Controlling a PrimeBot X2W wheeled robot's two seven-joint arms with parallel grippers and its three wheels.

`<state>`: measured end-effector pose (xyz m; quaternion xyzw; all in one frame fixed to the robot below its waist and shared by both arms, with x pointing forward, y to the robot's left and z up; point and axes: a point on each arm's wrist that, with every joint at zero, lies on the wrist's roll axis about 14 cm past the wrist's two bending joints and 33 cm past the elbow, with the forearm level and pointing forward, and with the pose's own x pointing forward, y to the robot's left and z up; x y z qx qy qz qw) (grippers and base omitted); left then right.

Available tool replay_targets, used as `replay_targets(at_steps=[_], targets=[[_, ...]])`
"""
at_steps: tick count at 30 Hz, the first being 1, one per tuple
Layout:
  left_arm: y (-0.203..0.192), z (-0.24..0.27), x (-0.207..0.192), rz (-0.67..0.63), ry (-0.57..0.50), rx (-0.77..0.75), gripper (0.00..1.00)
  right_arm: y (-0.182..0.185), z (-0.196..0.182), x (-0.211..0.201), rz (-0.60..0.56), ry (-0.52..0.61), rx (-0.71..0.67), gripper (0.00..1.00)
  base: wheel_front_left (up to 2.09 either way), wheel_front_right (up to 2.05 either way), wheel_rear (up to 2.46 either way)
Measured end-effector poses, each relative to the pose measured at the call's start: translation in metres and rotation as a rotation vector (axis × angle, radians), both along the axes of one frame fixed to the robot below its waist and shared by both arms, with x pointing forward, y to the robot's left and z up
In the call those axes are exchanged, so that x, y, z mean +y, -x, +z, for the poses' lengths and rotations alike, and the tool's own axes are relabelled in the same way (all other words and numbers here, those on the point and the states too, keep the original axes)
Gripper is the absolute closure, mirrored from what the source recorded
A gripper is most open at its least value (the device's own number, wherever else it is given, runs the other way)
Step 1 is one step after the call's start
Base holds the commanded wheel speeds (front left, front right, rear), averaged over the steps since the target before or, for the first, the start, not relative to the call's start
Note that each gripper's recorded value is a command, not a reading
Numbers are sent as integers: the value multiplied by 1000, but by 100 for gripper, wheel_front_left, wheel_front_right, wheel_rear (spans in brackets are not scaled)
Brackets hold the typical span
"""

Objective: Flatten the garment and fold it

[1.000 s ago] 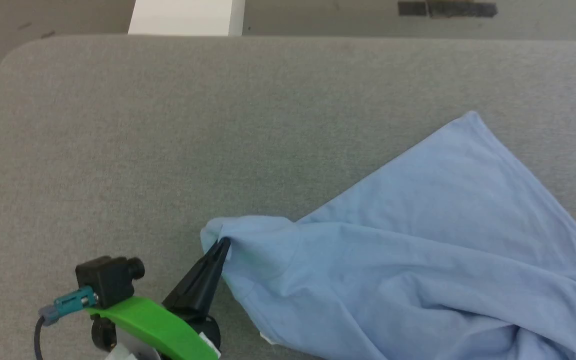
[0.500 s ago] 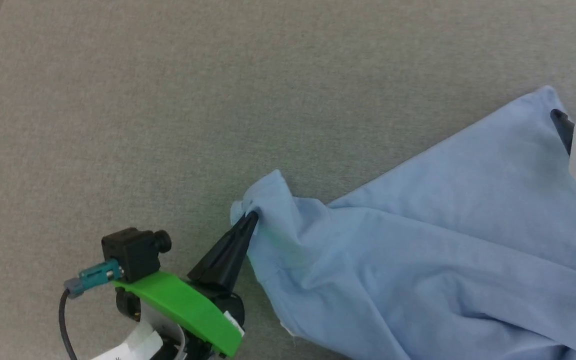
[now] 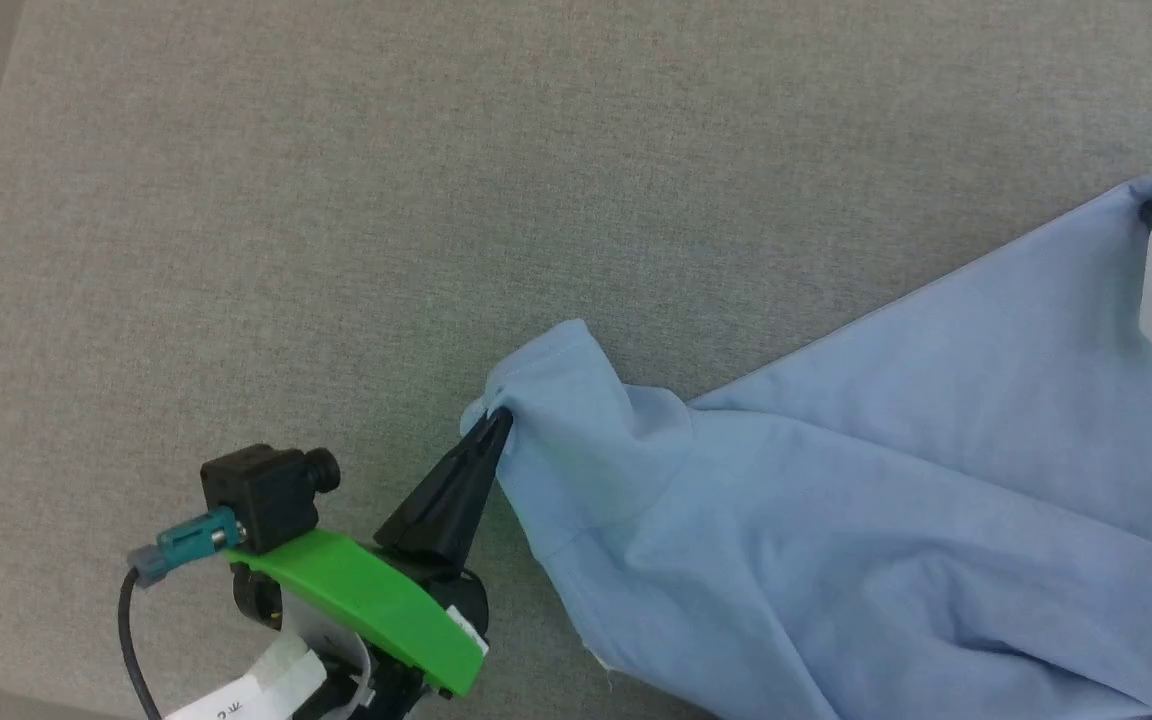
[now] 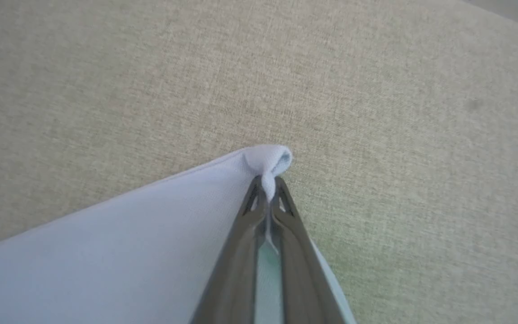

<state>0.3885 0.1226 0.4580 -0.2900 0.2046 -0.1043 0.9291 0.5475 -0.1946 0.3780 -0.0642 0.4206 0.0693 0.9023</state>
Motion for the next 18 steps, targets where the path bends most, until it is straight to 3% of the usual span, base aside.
replay_targets(at_steps=[10,18], targets=[[-8,39,13,50,-18,-159,100,-8,75,-7,-108,-136,-315,100,0,0,0],[-33,121,17,30,-130,-422,100,8,164,-17,-150,-194,-588,100,0,0,0]])
